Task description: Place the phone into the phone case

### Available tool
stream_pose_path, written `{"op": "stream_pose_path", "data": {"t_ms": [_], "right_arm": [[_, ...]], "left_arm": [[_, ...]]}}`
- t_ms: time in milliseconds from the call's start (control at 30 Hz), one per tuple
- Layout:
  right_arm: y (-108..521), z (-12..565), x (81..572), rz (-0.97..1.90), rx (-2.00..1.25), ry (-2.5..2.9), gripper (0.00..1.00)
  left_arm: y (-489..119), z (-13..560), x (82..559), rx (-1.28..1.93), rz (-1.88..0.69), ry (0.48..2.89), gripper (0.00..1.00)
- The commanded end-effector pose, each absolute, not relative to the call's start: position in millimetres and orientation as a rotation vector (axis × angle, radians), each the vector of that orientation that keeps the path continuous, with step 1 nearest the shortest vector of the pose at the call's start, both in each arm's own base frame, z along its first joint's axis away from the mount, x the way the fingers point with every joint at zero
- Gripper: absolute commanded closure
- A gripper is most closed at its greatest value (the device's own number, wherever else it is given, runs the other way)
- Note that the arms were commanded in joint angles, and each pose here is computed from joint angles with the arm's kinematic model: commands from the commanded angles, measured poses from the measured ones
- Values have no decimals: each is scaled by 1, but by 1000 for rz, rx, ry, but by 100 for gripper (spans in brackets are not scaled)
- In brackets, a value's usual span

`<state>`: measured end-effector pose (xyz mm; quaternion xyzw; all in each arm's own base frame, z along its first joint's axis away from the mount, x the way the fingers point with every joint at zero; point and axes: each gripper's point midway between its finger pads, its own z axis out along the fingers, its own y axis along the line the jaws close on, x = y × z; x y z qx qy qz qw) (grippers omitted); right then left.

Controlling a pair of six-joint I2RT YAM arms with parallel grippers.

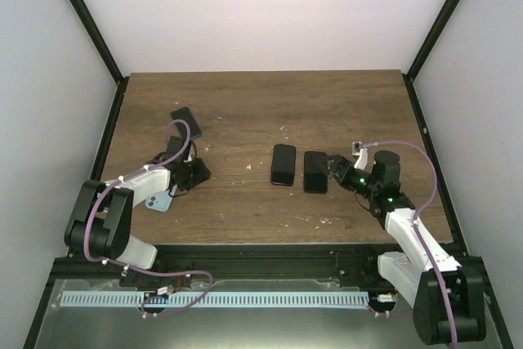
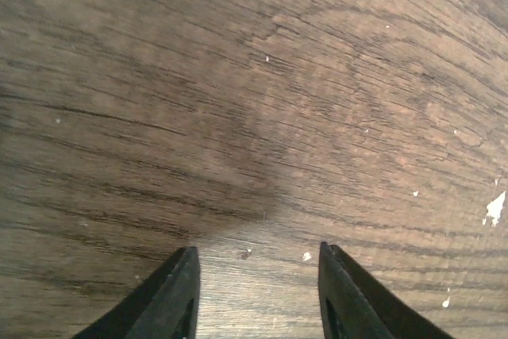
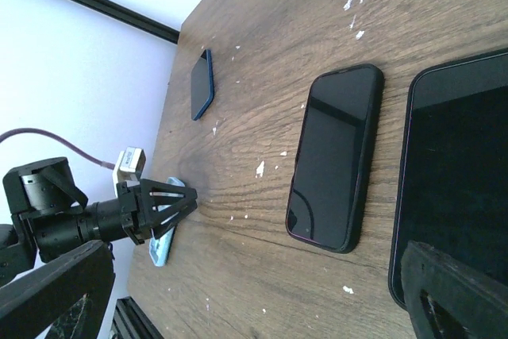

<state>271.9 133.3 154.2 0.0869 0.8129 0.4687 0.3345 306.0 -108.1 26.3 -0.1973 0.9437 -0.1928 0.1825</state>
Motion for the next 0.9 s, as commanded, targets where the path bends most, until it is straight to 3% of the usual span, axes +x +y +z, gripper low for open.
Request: {"op": "stream_pose_path", "data": {"t_ms": [0,133,367,867], "right_arm": [[133,154,268,1233,227,2125,0],[133,154,268,1238,228,2124,0],[134,157,270,1241,222,2118,0],[135,161,268,1243,200,2117,0]], "left_arm": [[-119,29,308,-496,-559,2693,60],[-116,42,315,-432,-504,2694,63],[-63,73,315,-314,-79,2654,61],[-36,30,301,-427,-36,2739,62]]}}
